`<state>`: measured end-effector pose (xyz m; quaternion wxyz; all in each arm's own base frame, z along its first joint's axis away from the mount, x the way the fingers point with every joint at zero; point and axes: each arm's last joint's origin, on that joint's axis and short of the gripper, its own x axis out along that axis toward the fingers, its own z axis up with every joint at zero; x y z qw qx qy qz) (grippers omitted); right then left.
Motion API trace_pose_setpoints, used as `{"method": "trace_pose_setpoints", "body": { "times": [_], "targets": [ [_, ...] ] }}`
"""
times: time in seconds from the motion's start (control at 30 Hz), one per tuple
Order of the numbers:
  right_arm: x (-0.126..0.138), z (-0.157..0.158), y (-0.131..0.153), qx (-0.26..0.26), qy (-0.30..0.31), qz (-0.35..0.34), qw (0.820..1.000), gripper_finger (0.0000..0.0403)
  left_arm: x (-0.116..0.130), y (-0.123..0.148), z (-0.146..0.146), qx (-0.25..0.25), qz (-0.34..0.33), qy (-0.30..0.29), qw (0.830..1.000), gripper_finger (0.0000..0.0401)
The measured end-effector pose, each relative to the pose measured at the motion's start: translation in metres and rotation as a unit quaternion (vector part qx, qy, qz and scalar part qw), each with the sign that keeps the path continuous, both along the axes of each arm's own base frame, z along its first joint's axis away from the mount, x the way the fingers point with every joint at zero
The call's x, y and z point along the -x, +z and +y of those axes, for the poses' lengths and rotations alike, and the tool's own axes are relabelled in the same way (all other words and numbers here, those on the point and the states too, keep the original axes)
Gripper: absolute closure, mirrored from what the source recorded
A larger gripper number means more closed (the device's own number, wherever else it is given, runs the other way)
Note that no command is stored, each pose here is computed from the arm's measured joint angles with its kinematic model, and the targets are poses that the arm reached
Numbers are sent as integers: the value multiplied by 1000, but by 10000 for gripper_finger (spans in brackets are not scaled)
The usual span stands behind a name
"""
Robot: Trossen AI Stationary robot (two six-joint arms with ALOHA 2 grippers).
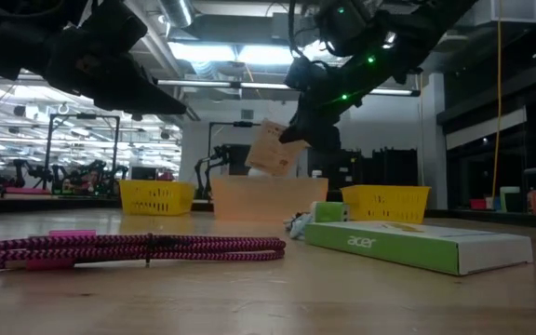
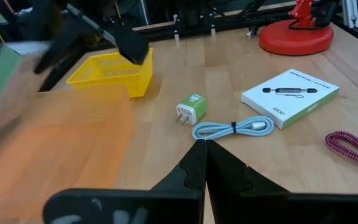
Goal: Pick and place items into bin
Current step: Put the left card reader box into the orange bin
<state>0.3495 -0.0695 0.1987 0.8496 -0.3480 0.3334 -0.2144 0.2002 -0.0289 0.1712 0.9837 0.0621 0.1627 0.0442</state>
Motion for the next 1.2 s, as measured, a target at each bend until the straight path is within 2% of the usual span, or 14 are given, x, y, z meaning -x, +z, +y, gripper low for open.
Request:
{"method": "trace_pose_setpoints", "body": {
  "times": [0.47,0.63,0.87,1.2],
  "targets": [
    [-41,-40,-6,-24,-36,123,992,378,0,-1,0,-1,5,0,1000,398],
    [-49,-42,-1,-27,-36,123,991,378,0,-1,0,-1,7,0,1000,399],
    [-53,-43,-17,-49,-18,145,988,378,0,-1,0,4,7,2,1000,400],
    [-51,-43,-20,-52,-19,158,986,378,0,-1,0,8,6,3,1000,399]
  ]
}}
